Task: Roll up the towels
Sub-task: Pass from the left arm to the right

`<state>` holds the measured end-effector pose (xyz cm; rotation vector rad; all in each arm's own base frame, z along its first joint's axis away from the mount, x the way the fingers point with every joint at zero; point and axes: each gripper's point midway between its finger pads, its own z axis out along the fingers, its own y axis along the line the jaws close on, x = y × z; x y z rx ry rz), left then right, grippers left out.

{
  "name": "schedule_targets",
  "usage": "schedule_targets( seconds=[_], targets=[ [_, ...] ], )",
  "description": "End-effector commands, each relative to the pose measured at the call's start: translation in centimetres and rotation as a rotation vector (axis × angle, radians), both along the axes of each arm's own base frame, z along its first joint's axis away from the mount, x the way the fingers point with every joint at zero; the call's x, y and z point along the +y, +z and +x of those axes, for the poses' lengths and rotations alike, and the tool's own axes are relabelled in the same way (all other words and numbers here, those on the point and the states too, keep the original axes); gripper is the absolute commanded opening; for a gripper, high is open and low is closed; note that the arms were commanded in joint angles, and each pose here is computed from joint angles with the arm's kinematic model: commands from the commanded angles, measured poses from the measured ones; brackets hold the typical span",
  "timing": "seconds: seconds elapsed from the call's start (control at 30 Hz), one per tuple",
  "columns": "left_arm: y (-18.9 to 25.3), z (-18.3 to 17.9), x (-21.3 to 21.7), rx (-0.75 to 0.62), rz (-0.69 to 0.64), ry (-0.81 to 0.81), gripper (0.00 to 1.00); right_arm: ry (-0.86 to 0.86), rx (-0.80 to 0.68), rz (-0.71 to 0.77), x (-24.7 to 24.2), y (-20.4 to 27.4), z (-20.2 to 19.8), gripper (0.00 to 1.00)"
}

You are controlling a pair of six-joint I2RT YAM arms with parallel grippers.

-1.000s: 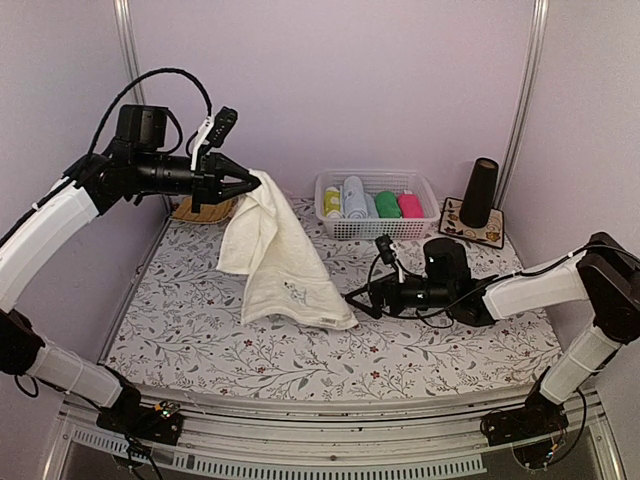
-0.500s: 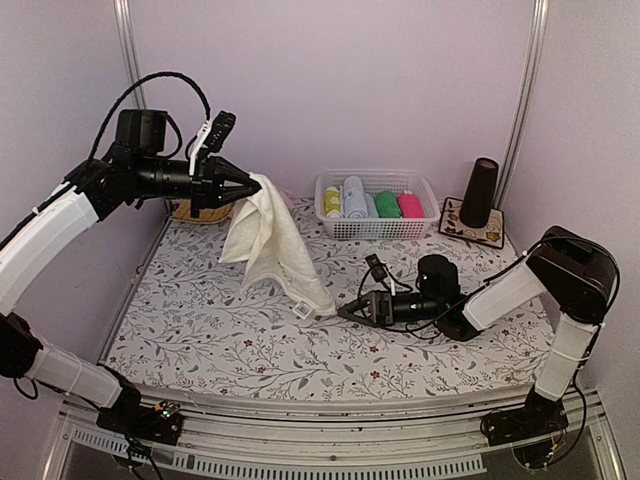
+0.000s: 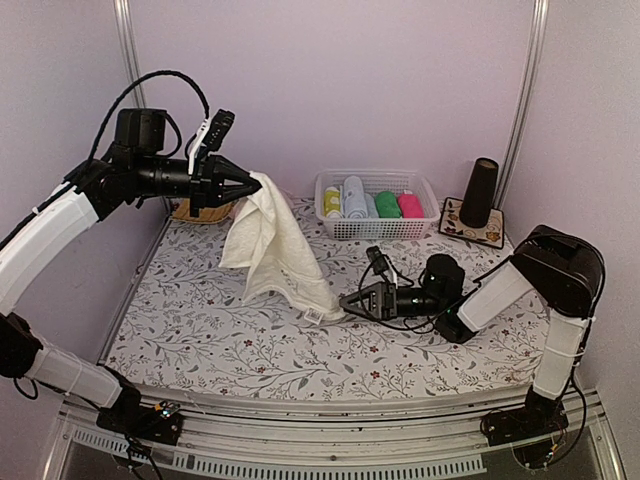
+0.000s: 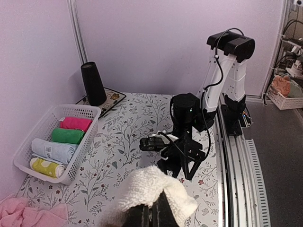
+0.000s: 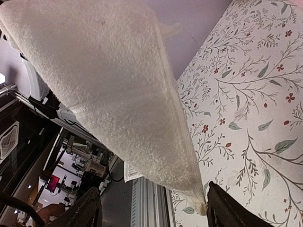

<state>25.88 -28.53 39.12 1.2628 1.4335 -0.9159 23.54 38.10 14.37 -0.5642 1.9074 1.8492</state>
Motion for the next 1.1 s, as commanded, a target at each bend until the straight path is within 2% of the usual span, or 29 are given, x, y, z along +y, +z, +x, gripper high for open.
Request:
schedule_targets(
  seconds=[0.0,0.37,0.67,0.77,0.83,0.93,1.07],
  targets=[
    [1.5,-0.8,-0.2,-0.051,-0.03,-0.023,0.0,0.071,0.041,0.034,-0.3,-0.6,-1.5,0.78],
    [1.0,-0.1,-0.6,-0.035,-0.023,-0.024,0.0,0.058,0.027,0.034,0.2,-1.7,-0.8,0.76],
    [0.9,0.1,-0.7,-0.029,-0.023,-0.027,0.0,0.056,0.025,0.039,0.4,-1.4,-0.4,0.58],
    [0.9,0.1,-0.7,-0.029,-0.022,-0.026,0.0,0.062,0.024,0.039,0.5,-1.2,-0.4,0.46],
    [1.0,0.0,-0.7,-0.033,-0.024,-0.026,0.0,0.061,0.028,0.037,0.6,-1.3,-0.4,0.47],
    [1.0,0.0,-0.7,-0.036,-0.024,-0.025,0.0,0.048,0.044,0.017,0.6,-1.9,0.0,0.57],
    [1.0,0.0,-0.7,-0.035,-0.023,-0.024,0.0,0.042,0.044,0.006,0.8,-2.5,0.2,0.57]
  ],
)
